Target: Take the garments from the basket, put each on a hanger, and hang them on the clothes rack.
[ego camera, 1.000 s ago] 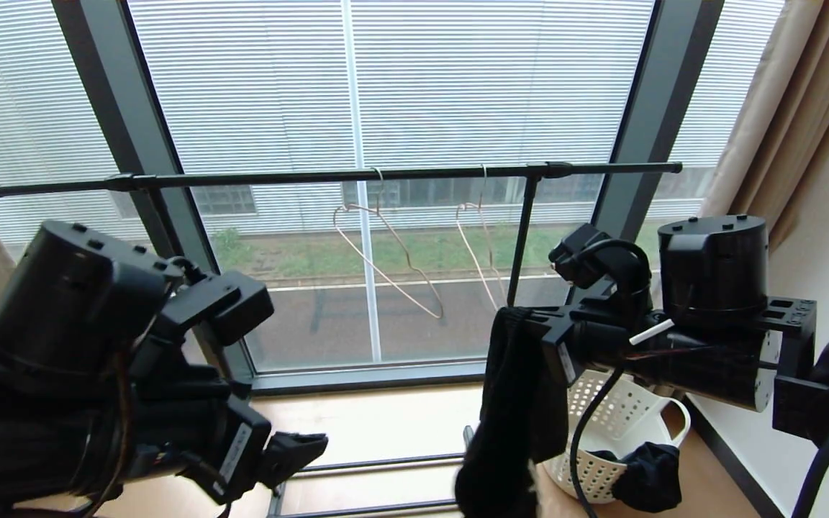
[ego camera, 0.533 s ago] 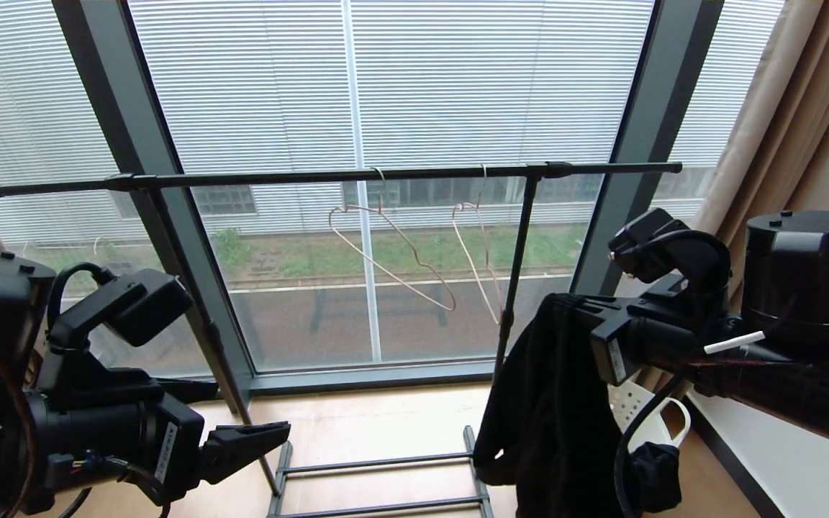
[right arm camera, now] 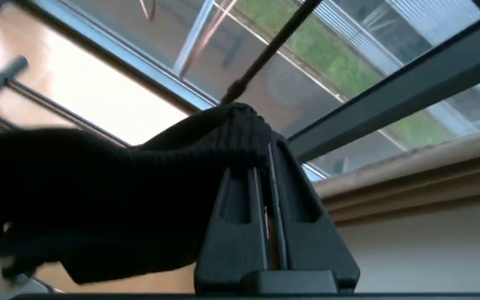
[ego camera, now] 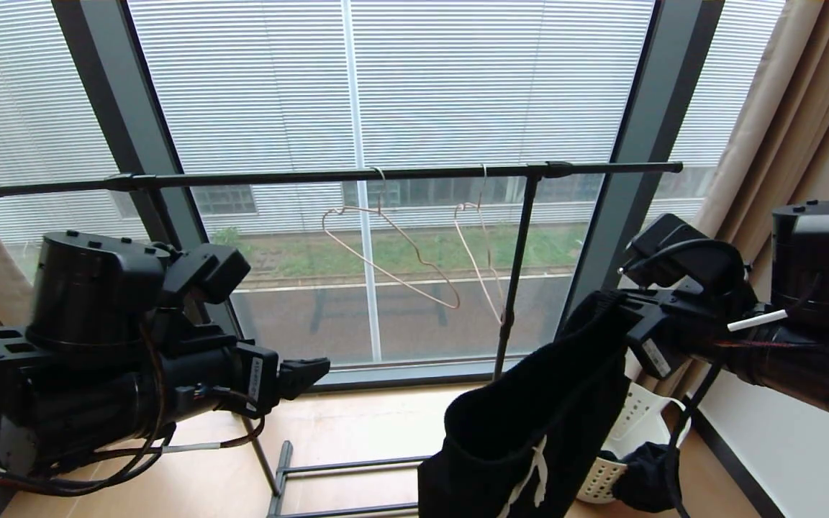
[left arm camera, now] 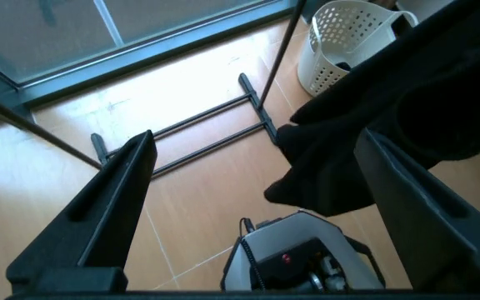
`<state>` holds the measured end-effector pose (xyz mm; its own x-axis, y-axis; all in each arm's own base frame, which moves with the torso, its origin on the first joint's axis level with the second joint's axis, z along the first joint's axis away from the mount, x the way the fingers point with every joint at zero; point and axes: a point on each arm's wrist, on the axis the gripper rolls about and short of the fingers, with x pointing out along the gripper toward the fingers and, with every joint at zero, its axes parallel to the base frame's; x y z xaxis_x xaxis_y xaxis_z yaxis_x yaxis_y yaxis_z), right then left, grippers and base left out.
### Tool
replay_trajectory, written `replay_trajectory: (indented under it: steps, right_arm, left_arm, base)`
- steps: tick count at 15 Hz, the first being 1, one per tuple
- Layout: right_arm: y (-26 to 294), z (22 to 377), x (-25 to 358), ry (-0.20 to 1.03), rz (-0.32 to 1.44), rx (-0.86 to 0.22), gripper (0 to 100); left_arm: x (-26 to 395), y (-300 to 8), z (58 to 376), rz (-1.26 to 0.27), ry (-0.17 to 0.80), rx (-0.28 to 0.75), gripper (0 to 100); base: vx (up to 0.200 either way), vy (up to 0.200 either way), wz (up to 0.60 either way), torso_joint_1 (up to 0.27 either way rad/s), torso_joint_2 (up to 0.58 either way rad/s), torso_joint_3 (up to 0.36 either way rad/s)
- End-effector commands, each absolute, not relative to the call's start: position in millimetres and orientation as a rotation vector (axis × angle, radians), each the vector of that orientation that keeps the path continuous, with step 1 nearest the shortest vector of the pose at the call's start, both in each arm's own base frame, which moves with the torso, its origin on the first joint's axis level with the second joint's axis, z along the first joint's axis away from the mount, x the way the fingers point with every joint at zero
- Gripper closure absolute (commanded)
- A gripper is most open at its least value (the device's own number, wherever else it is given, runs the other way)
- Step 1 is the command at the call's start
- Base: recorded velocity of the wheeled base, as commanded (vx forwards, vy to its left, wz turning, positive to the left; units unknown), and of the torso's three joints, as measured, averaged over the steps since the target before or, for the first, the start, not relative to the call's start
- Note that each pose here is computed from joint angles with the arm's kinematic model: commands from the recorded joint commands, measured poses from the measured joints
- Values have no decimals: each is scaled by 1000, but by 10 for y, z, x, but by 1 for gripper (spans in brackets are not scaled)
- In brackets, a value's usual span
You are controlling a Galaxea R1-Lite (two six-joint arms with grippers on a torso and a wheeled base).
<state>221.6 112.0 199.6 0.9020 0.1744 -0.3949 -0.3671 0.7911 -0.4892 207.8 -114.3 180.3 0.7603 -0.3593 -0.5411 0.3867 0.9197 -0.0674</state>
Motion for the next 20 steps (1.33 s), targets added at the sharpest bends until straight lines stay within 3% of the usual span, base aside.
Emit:
replay_trajectory:
  steps: [1,6,15,20]
  right_arm:
    - [986,2104,2184,311,260,-618,100]
    - [907,2080,2264,330,230,-611,100]
    - [952,1964,2375,370,242,-621,100]
    - [980,1895,2432,391,246,-630,100]
  left_arm:
    - [2174,-1239,1647,-414,622,68,0]
    - [2265,-1323,1588,-392,610,84,0]
    - [2391,-1434,1483,-386,629,98,0]
    - [2536,-1575,1477,-394,622,86,0]
  base:
    - [0,0,0,0,0,0]
    - [0,-160,0,0,0,2]
    - [200,0,0,3,3,3]
    - [0,0,0,0,0,0]
